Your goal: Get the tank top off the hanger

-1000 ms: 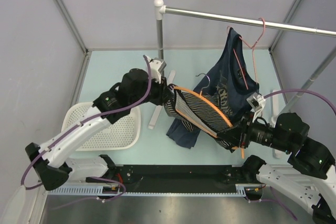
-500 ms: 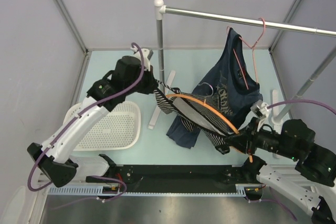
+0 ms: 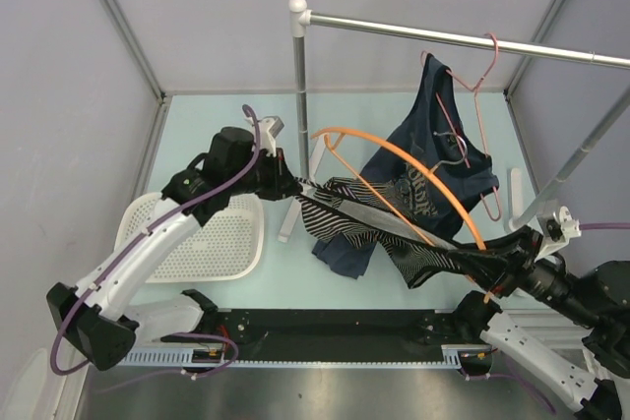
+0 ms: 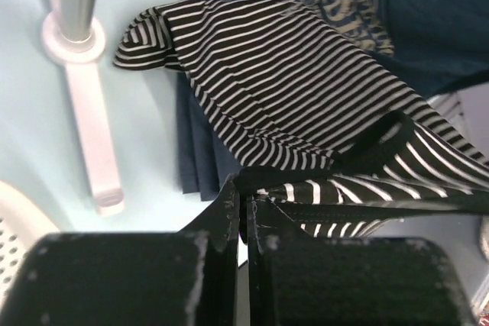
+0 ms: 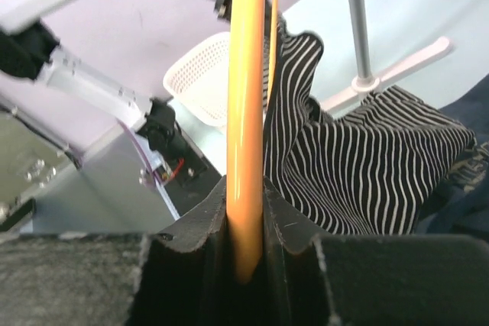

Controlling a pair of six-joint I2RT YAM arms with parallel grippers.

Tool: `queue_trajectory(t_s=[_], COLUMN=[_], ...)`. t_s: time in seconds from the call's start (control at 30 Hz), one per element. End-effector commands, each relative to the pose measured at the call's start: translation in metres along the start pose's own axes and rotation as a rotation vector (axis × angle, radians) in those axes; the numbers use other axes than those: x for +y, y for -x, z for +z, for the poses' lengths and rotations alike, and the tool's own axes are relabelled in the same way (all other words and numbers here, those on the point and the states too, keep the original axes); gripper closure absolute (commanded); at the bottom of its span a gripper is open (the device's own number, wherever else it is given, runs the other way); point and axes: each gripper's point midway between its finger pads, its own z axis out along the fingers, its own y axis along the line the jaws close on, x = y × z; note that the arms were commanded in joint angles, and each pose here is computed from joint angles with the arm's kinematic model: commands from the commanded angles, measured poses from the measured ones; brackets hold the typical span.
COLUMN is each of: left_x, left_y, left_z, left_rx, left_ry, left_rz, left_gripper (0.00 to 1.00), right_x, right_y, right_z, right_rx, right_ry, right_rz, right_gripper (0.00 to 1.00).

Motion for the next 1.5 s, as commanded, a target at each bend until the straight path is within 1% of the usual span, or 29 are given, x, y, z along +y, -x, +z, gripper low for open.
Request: queue_trajectory(t_s=[0.0,0.03,0.07,0.13,0.17,0.3,0.4,0.43,0.5,0.6,0.73,0.77,0.8,0.83,0.9,0.93,0.97,1.0,1.03,1.07,1.1,1.13,1.17,1.2,1.23,1.3,1.33,1.47], left_x=[-0.019,-0.025,-0.027,-0.041,-0.045,-0.074,-0.082,-0.087,-0.086,-0.081,-0.071,-0.071,-0.073,-0.076,-0.085,-0.090,-0.095,-0.097,-0.102,-0.103,-0.100,-0.102,-0.098,-0.095,-0.096,-0.096,-0.103,-0.115], left_y=[0.010,0.011,0.005,-0.002,-0.005,-0.028,-0.043,-0.042,-0.055,-0.061,-0.068,-0.069,-0.073,-0.074,-0.077,-0.075,-0.071,-0.070,-0.058,-0.051,-0.049,-0.027,-0.022,-0.012,0.008,0.022,0.033,0.056], left_z=[-0.017,-0.019,-0.017,-0.017,-0.016,-0.010,-0.007,-0.009,-0.005,-0.005,-0.007,-0.009,-0.011,-0.014,-0.029,-0.036,-0.050,-0.057,-0.069,-0.076,-0.083,-0.094,-0.098,-0.099,-0.109,-0.105,-0.112,-0.110], left_rx=[-0.101,-0.114,-0.101,-0.082,-0.069,-0.004,0.017,0.001,0.032,0.028,0.010,0.008,0.022,0.021,0.019,0.005,-0.039,-0.051,-0.110,-0.141,-0.144,-0.218,-0.228,-0.249,-0.310,-0.320,-0.344,-0.353], left_ry=[-0.135,-0.174,-0.193,-0.253,-0.266,-0.335,-0.372,-0.402,-0.423,-0.419,-0.392,-0.399,-0.419,-0.439,-0.515,-0.545,-0.582,-0.598,-0.601,-0.588,-0.559,-0.508,-0.468,-0.428,-0.381,-0.334,-0.340,-0.333], left_rz=[-0.017,-0.012,-0.015,-0.005,0.002,0.051,0.043,0.047,0.034,0.041,0.054,0.072,0.086,0.108,0.181,0.212,0.277,0.311,0.381,0.413,0.431,0.452,0.479,0.482,0.484,0.466,0.468,0.504], left_gripper=[1.00,1.00,1.00,1.00,1.00,1.00,1.00,1.00,1.00,1.00,1.00,0.99,0.94,0.80,0.65,0.47,0.40,0.35,0.24,0.22,0.20,0.17,0.14,0.08,0.06,0.03,0.03,0.02], right_x=[0.006,0.005,0.000,-0.003,-0.011,-0.025,-0.025,-0.026,-0.027,-0.026,-0.020,-0.020,-0.020,-0.022,-0.023,-0.025,-0.025,-0.022,-0.023,-0.023,-0.023,-0.026,-0.025,-0.025,-0.026,-0.023,-0.022,-0.003], right_y=[0.057,0.065,0.068,0.076,0.082,0.100,0.112,0.114,0.121,0.123,0.107,0.102,0.093,0.084,0.071,0.061,0.055,0.050,0.042,0.038,0.035,0.028,0.026,0.021,0.018,0.010,0.007,-0.007], right_z=[0.010,0.013,0.027,0.035,0.045,0.058,0.072,0.076,0.086,0.100,0.107,0.107,0.109,0.107,0.105,0.101,0.100,0.098,0.093,0.089,0.087,0.084,0.079,0.076,0.075,0.072,0.072,0.071], right_rx=[-0.223,-0.235,-0.219,-0.217,-0.209,-0.223,-0.233,-0.235,-0.239,-0.211,-0.142,-0.123,-0.090,-0.060,-0.022,0.010,0.032,0.052,0.079,0.087,0.092,0.112,0.107,0.123,0.133,0.162,0.175,0.243], right_ry=[-0.013,-0.031,-0.064,-0.094,-0.139,-0.226,-0.211,-0.208,-0.202,-0.180,-0.124,-0.115,-0.102,-0.111,-0.108,-0.110,-0.109,-0.091,-0.096,-0.098,-0.102,-0.114,-0.115,-0.116,-0.115,-0.094,-0.076,0.065], right_rz=[0.032,0.046,0.056,0.071,0.077,0.105,0.111,0.111,0.116,0.122,0.118,0.115,0.102,0.102,0.083,0.083,0.080,0.065,0.067,0.063,0.059,0.057,0.052,0.052,0.041,0.035,0.021,-0.007], right_gripper=[1.00,1.00,1.00,1.00,1.00,1.00,1.00,1.00,1.00,1.00,1.00,1.00,1.00,1.00,1.00,1.00,1.00,1.00,1.00,1.00,1.00,1.00,1.00,1.00,1.00,1.00,1.00,1.00])
